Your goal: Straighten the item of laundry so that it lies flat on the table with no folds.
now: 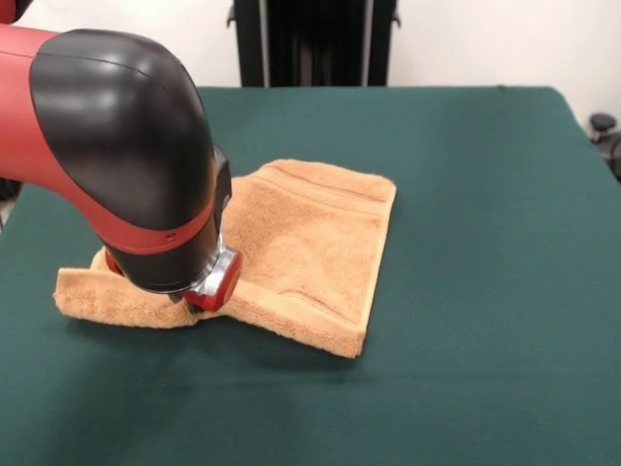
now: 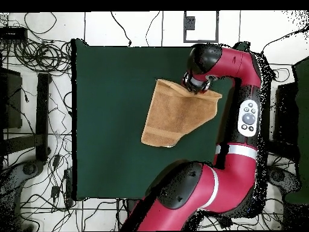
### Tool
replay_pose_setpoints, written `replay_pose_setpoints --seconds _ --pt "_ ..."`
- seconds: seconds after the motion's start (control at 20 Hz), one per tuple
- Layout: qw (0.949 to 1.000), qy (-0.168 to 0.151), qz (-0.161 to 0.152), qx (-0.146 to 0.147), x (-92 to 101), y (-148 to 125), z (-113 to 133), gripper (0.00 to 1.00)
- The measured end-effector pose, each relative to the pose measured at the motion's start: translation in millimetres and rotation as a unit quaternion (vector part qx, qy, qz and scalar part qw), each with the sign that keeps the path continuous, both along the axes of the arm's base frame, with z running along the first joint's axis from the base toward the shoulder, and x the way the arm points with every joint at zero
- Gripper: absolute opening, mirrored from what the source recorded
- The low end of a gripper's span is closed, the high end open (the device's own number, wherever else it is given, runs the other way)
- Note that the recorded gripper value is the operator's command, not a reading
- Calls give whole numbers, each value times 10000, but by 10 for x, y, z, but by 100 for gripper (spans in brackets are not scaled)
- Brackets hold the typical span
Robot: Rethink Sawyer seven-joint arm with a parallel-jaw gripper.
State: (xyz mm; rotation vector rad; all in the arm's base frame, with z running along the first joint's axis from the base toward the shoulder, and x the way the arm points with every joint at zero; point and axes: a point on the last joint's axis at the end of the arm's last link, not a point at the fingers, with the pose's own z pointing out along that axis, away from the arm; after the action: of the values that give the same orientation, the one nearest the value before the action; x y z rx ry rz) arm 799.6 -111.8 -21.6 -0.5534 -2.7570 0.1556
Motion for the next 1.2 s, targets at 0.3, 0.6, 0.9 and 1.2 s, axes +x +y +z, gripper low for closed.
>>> replay_pose_setpoints --seconds 0.3,0.6,0.9,1.2 --pt "9999 -100 5 -19 29 -10 -1 0" --pt "9996 -289 24 -48 78 -19 -15 0" --pt "9985 -533 52 -68 142 -19 -9 0" --pt "9965 -821 155 -102 209 16 63 0"
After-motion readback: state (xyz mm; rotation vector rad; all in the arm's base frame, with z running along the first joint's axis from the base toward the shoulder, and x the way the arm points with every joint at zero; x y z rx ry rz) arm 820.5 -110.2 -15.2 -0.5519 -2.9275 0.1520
